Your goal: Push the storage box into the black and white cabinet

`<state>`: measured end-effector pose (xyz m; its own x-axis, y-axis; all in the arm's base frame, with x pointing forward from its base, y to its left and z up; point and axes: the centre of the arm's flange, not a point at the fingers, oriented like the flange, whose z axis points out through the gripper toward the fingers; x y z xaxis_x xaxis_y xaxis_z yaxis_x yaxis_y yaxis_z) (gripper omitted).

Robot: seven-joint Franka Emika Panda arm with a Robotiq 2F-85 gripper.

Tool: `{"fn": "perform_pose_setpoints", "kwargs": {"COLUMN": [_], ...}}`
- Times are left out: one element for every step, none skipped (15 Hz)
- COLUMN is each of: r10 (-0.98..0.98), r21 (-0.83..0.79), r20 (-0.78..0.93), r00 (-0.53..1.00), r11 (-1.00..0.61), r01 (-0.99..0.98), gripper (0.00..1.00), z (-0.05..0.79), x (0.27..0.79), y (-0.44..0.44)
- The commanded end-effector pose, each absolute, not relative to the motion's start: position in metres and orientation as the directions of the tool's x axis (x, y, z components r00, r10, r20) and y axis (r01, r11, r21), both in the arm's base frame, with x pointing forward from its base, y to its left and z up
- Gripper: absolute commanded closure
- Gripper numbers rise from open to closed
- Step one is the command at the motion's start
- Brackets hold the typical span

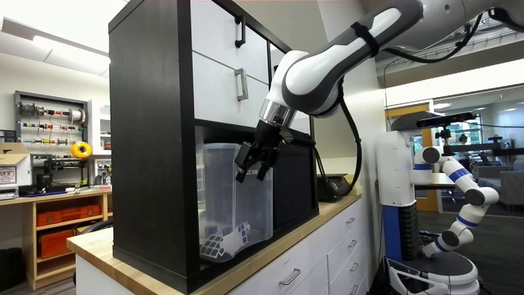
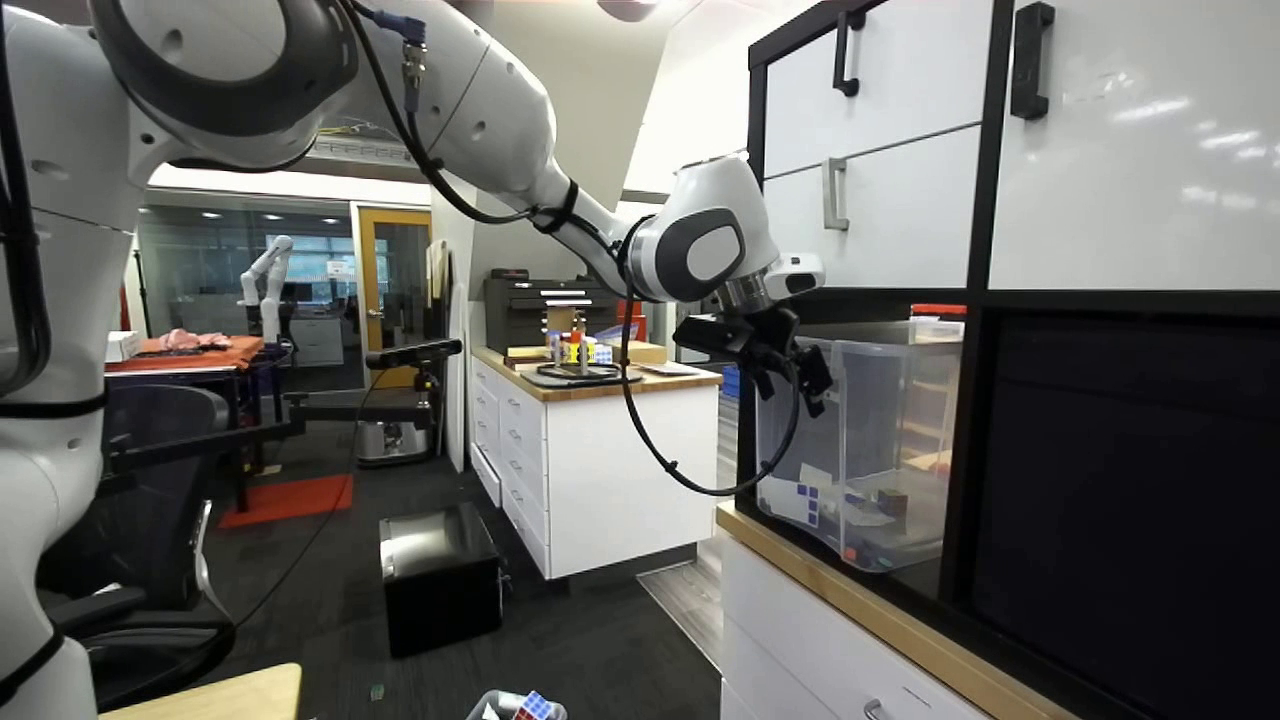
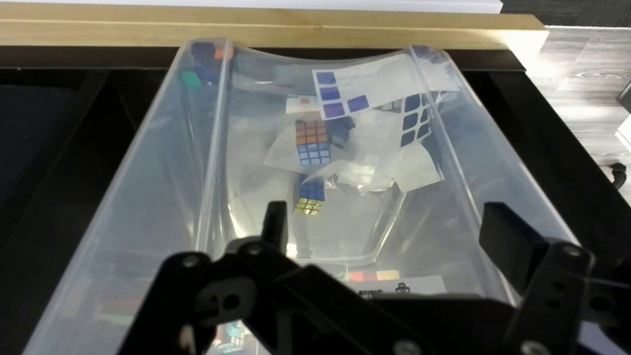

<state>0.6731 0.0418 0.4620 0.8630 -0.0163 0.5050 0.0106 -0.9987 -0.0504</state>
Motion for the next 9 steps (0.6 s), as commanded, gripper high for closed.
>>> {"fn": "perform_pose_setpoints", "kwargs": {"r10": [0.005, 0.008, 0.020, 0.028, 0.051, 0.063, 0.078, 0.083, 0.089], "r21": [-0.051, -0.054, -0.061, -0.063, -0.075, -0.084, -0.105, -0.116, -0.133], "r20": [0.525, 0.523, 0.507, 0.498, 0.476, 0.464, 0.431, 0.409, 0.369], "r00": [0.851, 0.852, 0.861, 0.867, 0.878, 0.884, 0.899, 0.909, 0.925], "r11": [-0.998, -0.998, -0.996, -0.996, -0.992, -0.990, -0.985, -0.983, -0.980], "r01": [0.037, 0.043, 0.060, 0.068, 0.099, 0.115, 0.136, 0.142, 0.148], "gripper": [0.00, 0.00, 0.00, 0.00, 0.00, 0.00, 0.00, 0.00, 0.00], "z": [0.473, 0.475, 0.477, 0.478, 0.481, 0.482, 0.485, 0.487, 0.491], "x": [0.675, 0.672, 0.663, 0.659, 0.649, 0.645, 0.635, 0.629, 0.621], "y": [0.043, 0.044, 0.044, 0.045, 0.048, 0.051, 0.054, 0.056, 0.059]}}
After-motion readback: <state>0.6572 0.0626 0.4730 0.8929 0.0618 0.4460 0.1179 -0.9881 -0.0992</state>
